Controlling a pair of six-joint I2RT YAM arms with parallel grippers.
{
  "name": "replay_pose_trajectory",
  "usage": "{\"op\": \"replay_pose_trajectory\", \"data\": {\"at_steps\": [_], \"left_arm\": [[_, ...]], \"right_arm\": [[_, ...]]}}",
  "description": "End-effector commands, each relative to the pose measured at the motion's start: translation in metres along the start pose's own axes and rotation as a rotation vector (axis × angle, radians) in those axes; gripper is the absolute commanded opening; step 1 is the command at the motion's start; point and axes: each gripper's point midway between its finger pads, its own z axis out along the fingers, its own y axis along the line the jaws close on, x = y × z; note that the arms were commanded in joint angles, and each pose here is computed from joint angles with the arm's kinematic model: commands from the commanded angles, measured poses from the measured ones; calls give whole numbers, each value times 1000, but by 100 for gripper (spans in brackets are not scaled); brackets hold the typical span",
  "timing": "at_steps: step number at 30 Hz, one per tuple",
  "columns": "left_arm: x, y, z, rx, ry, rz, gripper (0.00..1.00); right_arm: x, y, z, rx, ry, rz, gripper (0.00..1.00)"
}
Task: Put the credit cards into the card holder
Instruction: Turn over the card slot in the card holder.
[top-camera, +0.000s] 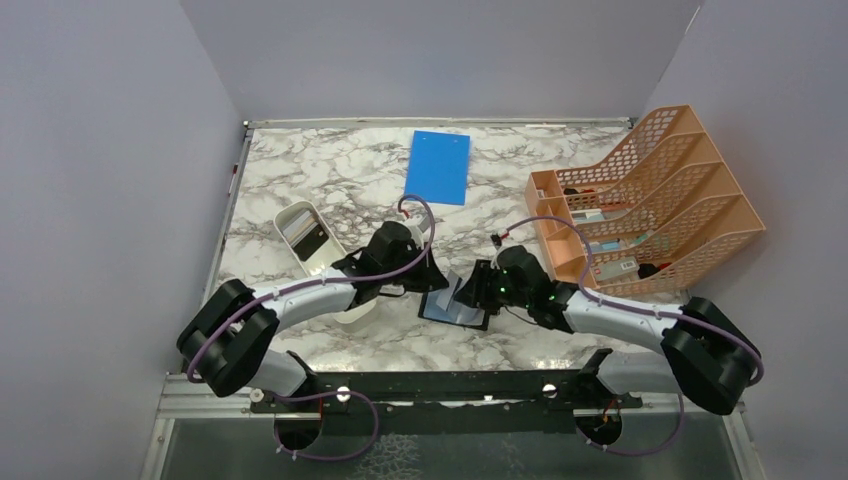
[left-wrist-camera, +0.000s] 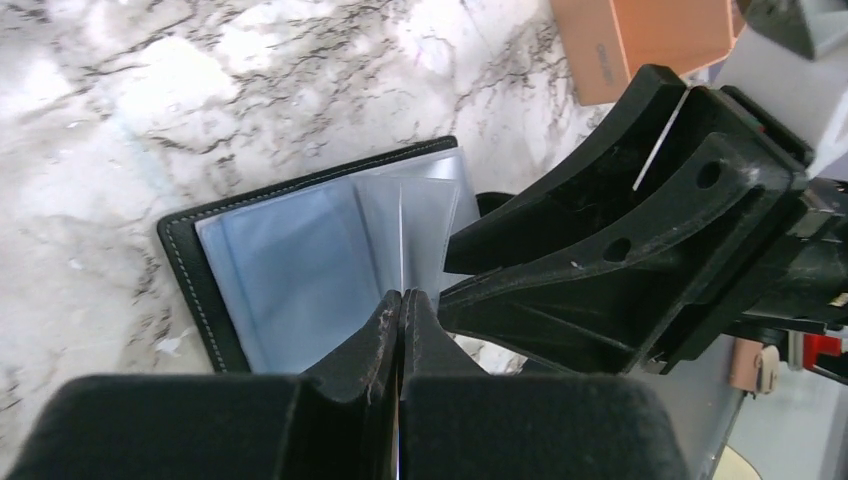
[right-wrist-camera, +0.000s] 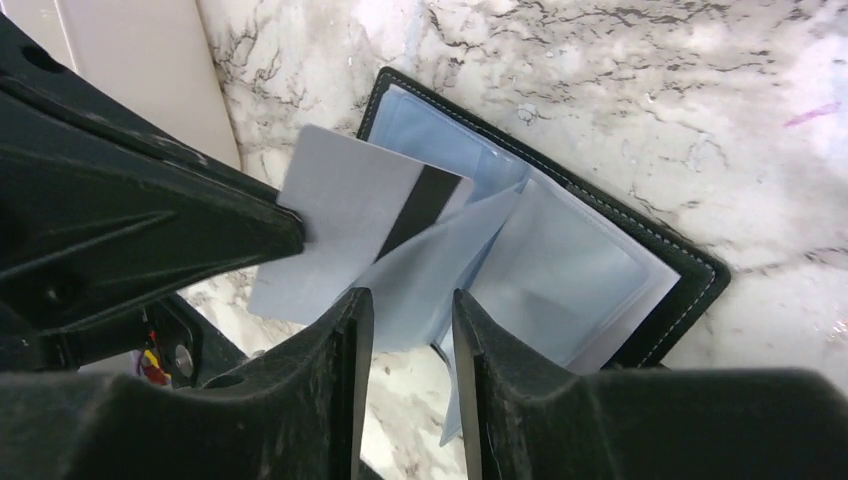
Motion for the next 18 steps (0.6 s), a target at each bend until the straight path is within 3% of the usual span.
{"op": "replay_pose_trajectory", "data": {"at_steps": [1, 9, 18], "left_arm": [[1, -21, 6, 91, -6, -7, 0], [13, -33, 21, 111, 33, -7, 0], [16, -22, 24, 35, 33, -8, 0]], "right_arm": [[-14, -6, -20, 121, 8, -30, 41], [-25, 10, -40, 110, 19, -77, 42], [-3, -17, -35, 202, 73, -3, 29]]}}
